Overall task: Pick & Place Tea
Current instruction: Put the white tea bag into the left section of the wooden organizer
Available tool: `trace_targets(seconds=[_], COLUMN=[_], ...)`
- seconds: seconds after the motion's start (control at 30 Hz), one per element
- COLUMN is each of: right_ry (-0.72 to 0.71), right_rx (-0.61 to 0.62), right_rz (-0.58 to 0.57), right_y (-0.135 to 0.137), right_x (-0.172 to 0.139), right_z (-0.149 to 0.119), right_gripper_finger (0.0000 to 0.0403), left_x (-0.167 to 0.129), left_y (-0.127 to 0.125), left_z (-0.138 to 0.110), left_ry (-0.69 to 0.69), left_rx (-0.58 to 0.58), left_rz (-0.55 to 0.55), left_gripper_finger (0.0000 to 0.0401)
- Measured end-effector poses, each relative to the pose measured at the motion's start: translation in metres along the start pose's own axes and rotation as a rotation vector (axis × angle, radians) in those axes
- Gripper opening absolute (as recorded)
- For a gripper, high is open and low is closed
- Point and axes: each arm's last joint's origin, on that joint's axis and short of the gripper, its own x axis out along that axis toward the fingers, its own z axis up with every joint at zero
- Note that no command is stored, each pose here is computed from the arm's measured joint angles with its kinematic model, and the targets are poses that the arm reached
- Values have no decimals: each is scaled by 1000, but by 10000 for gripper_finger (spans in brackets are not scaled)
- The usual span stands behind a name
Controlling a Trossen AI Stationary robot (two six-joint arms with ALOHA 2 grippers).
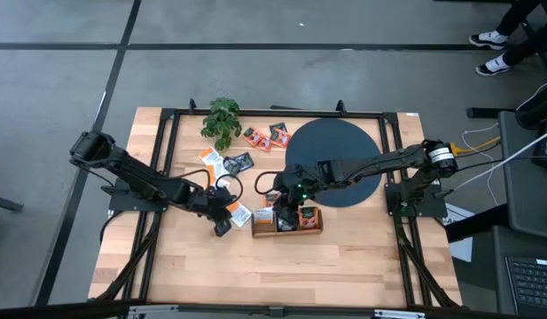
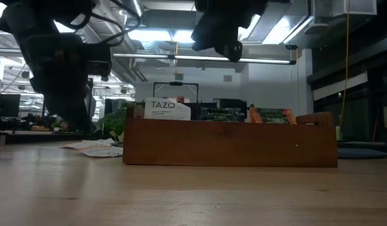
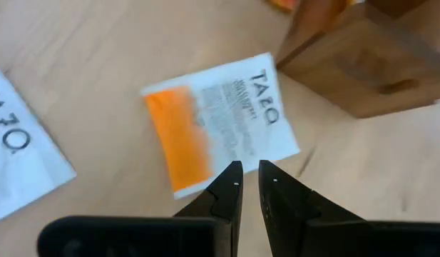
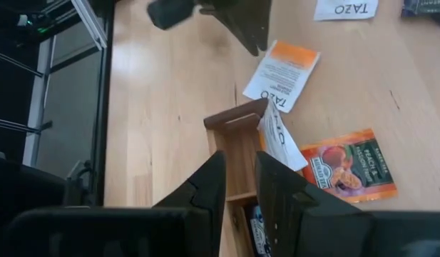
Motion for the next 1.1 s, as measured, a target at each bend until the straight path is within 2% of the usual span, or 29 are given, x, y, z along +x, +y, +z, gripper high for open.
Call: trace_targets(seconds=[0.23,0.37,0.57,0.77,0.93,1.1], right_ry=[-1,-9,-2,20,4,-119], right_rx=[0,0,20,65,130,308], right_rz=[0,-2,18,-25,-60,-102], right_y=[0,-2,-11,-31,-49,-73], right_x=[0,-1,-2,-1,0,-1], right_z=[0,2,6,2,1,9], right_gripper_finger=[79,79,79,79,79,79], left_x=[13,23,31,34,36,36], left_y=[7,12,18,28,40,50], left_z=[1,1,7,20,33,45], left_ry=[44,61,11,-82,-154,-197], left_rx=[-23,-75,-181,-320,-434,-498], left_rz=[44,84,138,167,195,191], left_gripper_finger=[42,42,42,42,42,42])
